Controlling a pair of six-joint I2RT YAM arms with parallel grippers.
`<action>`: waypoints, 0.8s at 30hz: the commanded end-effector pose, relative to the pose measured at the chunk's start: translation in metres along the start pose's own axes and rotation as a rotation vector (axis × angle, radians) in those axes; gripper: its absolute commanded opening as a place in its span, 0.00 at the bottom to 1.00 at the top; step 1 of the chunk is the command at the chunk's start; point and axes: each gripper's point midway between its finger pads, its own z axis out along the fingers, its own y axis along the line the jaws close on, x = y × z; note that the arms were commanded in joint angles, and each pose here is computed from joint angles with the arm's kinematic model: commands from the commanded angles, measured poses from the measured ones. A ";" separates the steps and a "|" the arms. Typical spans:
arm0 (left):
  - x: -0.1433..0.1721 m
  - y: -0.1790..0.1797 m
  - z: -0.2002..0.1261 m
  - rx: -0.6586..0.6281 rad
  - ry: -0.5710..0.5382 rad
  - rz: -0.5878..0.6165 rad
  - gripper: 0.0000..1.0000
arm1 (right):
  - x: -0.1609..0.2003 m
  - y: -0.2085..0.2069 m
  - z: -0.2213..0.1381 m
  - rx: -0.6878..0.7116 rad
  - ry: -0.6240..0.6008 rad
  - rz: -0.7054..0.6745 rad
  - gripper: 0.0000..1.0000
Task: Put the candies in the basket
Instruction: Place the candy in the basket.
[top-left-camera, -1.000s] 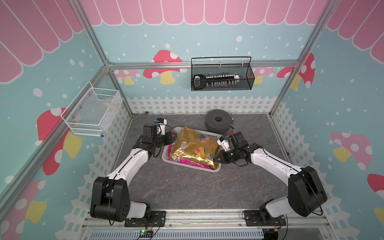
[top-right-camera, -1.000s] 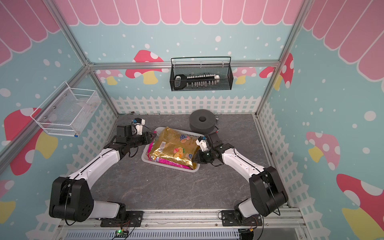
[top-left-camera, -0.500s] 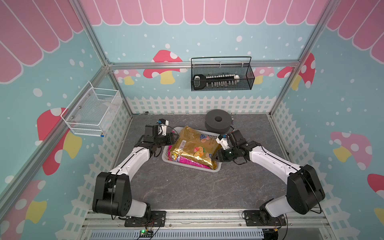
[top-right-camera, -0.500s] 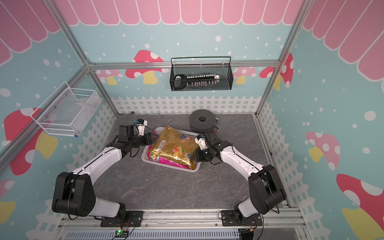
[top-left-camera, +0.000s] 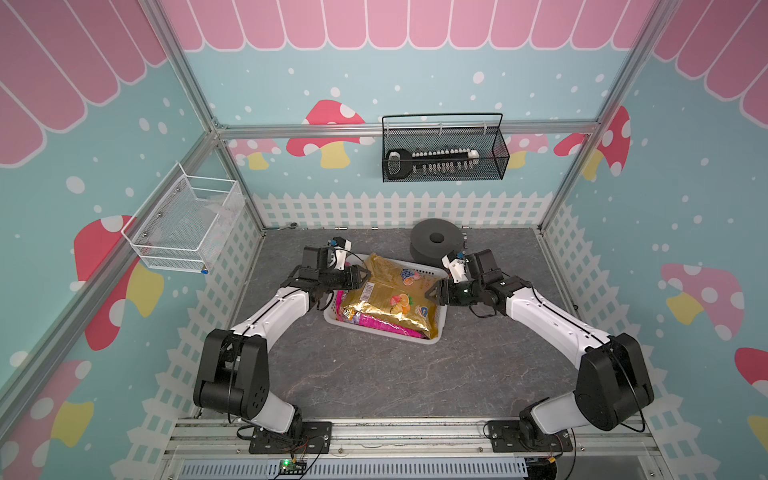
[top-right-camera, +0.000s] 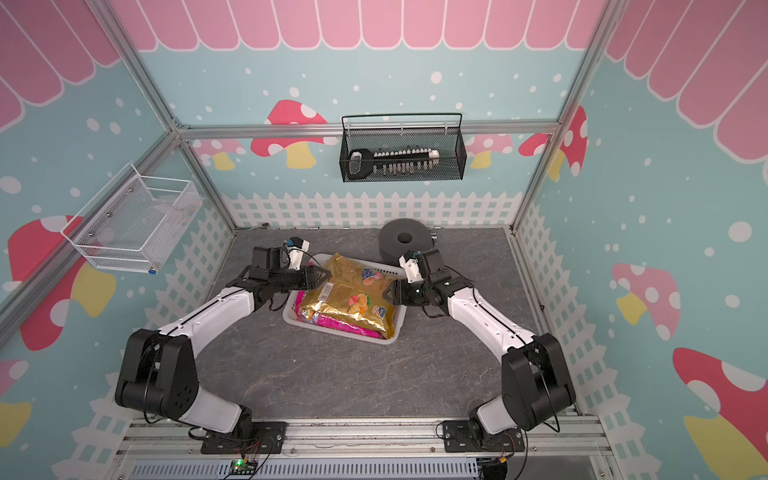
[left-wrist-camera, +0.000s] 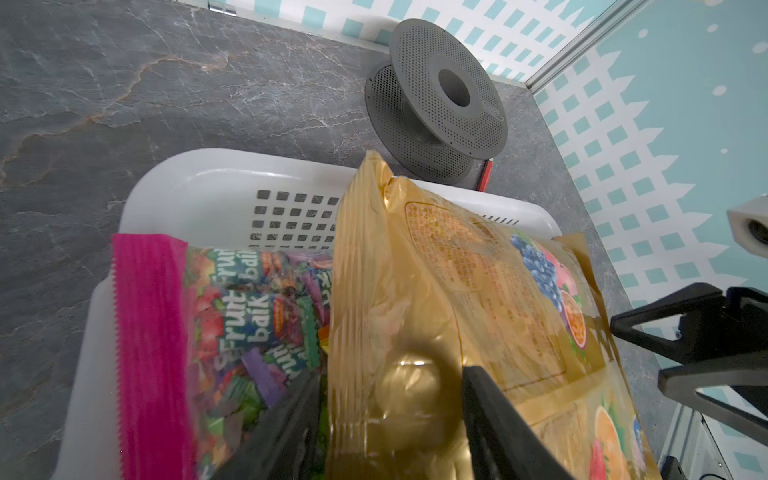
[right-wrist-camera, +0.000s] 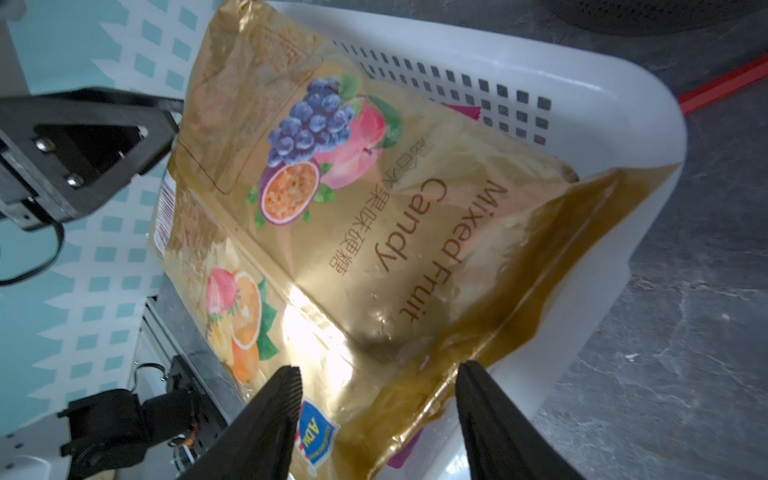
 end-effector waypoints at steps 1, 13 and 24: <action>0.003 -0.005 0.003 0.033 0.023 0.001 0.56 | -0.010 -0.006 0.011 -0.009 -0.022 0.021 0.69; 0.002 -0.003 -0.002 0.007 0.007 -0.003 0.55 | -0.009 0.027 0.030 -0.274 -0.032 -0.036 0.74; 0.001 0.012 -0.019 -0.070 -0.036 -0.007 0.55 | -0.012 0.036 0.040 -0.261 -0.017 -0.056 0.74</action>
